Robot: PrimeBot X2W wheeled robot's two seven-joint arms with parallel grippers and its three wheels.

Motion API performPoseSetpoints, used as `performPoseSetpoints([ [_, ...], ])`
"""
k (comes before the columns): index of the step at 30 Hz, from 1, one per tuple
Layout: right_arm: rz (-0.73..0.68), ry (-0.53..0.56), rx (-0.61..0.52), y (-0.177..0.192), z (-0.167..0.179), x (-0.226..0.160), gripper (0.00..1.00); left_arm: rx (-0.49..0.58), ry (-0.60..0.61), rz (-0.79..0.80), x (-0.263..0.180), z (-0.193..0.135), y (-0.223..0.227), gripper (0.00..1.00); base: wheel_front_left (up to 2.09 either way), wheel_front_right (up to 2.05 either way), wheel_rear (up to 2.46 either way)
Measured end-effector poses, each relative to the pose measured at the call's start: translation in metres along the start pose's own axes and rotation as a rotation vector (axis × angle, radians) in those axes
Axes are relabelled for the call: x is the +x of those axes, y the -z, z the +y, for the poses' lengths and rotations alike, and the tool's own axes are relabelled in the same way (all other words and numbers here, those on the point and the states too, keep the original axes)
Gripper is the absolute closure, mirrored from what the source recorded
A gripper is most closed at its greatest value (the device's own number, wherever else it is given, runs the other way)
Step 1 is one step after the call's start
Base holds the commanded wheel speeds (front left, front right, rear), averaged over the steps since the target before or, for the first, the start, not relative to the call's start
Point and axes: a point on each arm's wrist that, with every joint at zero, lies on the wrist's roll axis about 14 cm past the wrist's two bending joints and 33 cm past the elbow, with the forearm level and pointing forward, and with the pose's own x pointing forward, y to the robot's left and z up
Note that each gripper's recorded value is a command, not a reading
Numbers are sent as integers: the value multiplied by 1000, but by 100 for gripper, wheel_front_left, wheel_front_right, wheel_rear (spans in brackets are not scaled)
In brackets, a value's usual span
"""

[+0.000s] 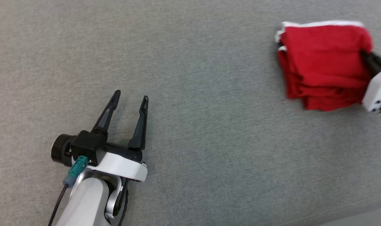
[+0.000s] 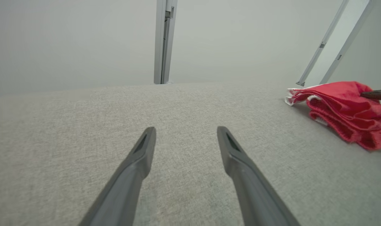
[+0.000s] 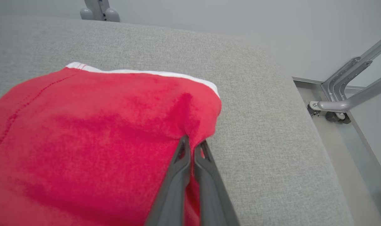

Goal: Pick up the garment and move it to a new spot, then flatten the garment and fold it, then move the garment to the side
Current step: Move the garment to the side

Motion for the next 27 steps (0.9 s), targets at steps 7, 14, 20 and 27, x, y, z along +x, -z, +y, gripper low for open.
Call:
performPoseSetpoints([
  [7,16,93,-109,-20,-42,24,100,9,-73,-5,-8,26,0,0,0,0,0],
  [14,30,148,-172,-32,-63,48,100,16,-124,7,-15,46,7,0,0,0,0],
  [20,59,187,-223,-34,-76,61,100,26,-155,17,-20,57,10,0,0,0,0],
  [27,55,228,-225,-37,-87,62,100,34,-165,19,-24,61,9,0,0,0,0],
])
